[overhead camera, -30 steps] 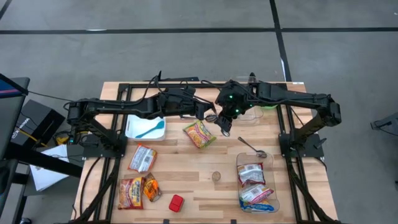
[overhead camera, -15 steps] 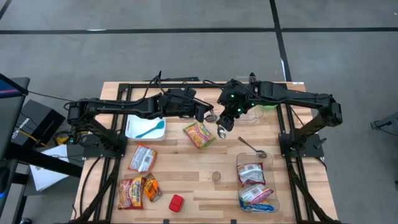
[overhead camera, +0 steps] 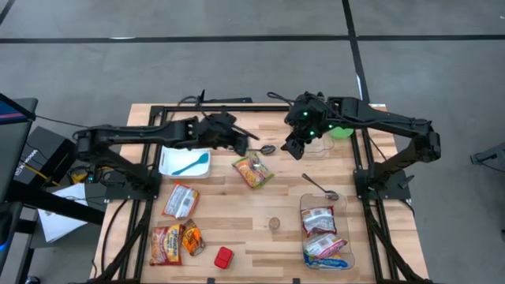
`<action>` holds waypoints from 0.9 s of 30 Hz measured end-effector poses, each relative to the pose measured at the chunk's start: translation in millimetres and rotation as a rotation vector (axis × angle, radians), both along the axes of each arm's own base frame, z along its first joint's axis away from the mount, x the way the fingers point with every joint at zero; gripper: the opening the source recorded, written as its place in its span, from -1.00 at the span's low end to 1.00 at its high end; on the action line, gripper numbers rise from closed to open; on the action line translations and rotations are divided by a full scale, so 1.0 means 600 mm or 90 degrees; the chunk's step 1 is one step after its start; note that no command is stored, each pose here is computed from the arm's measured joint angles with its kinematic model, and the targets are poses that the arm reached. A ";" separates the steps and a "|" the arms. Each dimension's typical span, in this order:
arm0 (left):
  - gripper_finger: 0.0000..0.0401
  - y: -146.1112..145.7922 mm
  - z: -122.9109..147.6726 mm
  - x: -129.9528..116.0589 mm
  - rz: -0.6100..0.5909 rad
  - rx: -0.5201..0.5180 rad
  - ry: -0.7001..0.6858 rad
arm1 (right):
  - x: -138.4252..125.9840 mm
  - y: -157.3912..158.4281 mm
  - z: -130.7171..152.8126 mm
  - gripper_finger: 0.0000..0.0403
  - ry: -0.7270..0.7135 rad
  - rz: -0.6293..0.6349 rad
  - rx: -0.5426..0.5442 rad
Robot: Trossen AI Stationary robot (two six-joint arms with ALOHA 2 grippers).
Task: Pick & Place Food Item
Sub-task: Put the silver spoon into the white bin
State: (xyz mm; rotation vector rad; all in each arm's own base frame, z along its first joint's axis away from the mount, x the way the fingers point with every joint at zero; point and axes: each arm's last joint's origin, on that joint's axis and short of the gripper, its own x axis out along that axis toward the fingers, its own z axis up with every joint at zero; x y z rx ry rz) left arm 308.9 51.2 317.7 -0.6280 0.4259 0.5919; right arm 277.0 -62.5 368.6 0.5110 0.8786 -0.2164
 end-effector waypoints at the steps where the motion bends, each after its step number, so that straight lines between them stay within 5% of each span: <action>1: -0.99 0.001 0.004 -0.013 0.006 0.012 0.022 | -0.002 0.000 0.001 0.02 -0.001 -0.001 0.000; 7: -0.99 0.004 0.036 -0.090 -0.005 0.049 0.105 | -0.008 -0.004 0.007 0.02 -0.011 -0.001 -0.005; 13: -1.00 0.008 0.047 -0.149 -0.108 0.056 0.192 | -0.009 -0.003 0.006 0.02 -0.005 0.013 -0.010; 27: -1.00 0.035 0.026 -0.178 -0.288 0.104 0.344 | -0.010 -0.003 0.004 0.02 0.001 0.013 -0.007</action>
